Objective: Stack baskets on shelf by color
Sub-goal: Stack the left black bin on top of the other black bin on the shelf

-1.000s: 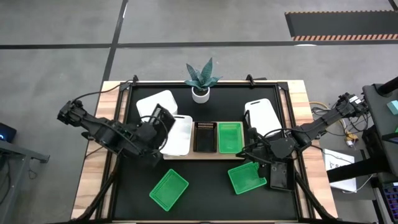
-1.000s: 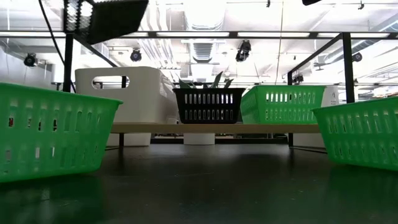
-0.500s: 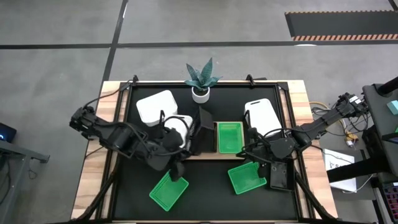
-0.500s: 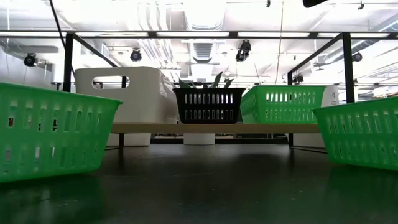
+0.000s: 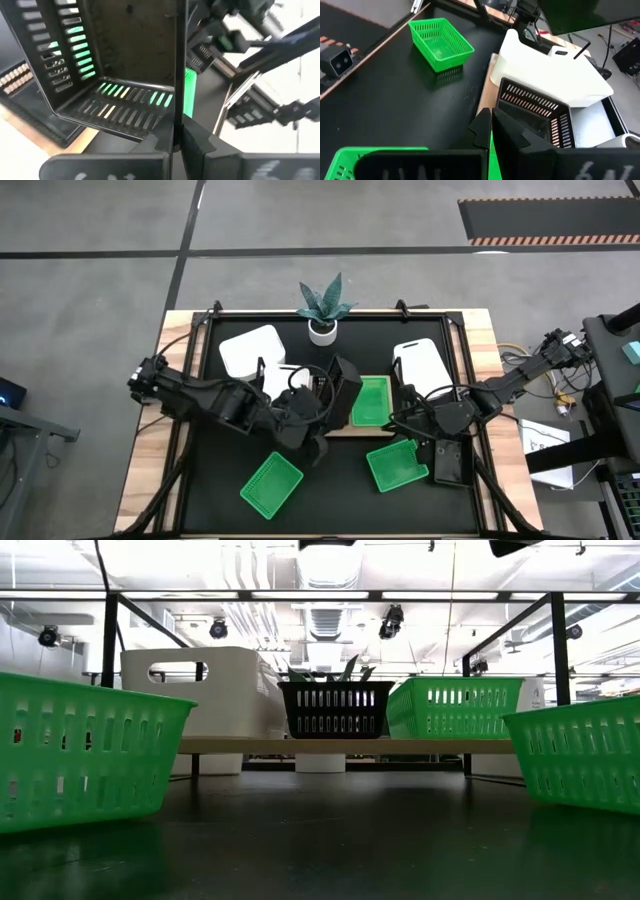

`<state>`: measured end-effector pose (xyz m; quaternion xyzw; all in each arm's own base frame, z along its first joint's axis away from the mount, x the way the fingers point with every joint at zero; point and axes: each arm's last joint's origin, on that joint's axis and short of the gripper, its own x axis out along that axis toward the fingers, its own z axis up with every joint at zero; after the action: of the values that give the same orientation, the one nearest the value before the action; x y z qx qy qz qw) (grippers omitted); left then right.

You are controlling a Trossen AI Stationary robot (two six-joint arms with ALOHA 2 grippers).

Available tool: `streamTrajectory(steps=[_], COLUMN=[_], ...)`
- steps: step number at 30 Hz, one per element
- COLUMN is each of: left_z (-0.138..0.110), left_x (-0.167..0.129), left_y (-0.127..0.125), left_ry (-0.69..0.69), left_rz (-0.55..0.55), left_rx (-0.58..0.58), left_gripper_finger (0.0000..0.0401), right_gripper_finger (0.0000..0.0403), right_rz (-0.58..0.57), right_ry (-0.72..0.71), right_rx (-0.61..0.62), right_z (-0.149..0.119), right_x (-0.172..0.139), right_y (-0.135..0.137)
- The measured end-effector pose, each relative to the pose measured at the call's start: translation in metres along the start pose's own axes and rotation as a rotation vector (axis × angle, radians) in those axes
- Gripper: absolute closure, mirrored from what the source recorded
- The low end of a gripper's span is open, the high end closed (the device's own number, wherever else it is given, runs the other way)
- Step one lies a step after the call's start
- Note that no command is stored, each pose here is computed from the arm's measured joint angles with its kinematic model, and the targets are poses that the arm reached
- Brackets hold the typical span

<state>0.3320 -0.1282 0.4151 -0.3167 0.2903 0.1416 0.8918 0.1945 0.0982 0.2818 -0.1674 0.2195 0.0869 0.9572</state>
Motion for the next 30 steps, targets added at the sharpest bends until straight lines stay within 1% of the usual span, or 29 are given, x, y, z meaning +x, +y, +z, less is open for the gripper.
streamTrajectory(steps=[4, 8, 11, 14, 20, 24, 26, 30], left_z=[0.004, 0.000, -0.010, -0.020, -0.036, -0.047, -0.051, -0.056], left_x=[-0.002, -0.006, -0.004, -0.001, 0.006, 0.014, 0.019, 0.029], left_y=[-0.005, -0.011, -0.015, -0.015, -0.015, -0.010, -0.007, 0.000], left_ry=[-0.021, 0.008, 0.036, 0.073, 0.149, 0.194, 0.202, 0.217], left_rz=[-0.057, -0.121, -0.126, -0.125, -0.132, -0.108, -0.092, -0.059], left_rx=[-0.018, -0.018, -0.001, 0.017, 0.048, 0.068, 0.073, 0.079], left_gripper_finger=[0.0400, 0.0400, 0.0400, 0.0400, 0.0400, 0.0400, 0.0400, 0.0400], right_gripper_finger=[0.0394, 0.0387, 0.0362, 0.0327, 0.0251, 0.0211, 0.0196, 0.0176], right_rz=[-0.010, -0.015, -0.016, -0.018, -0.028, -0.037, -0.024, 0.053], right_ry=[-0.055, -0.106, -0.107, -0.124, -0.180, -0.213, -0.194, -0.128], right_rx=[0.019, 0.039, 0.046, 0.057, 0.040, 0.027, 0.013, -0.009], right_z=[0.006, 0.011, 0.011, 0.016, 0.048, 0.079, 0.094, 0.121], right_x=[0.000, -0.001, -0.001, -0.006, -0.028, -0.044, -0.049, -0.050], right_y=[-0.001, -0.002, -0.002, -0.004, -0.017, -0.029, -0.034, -0.043])
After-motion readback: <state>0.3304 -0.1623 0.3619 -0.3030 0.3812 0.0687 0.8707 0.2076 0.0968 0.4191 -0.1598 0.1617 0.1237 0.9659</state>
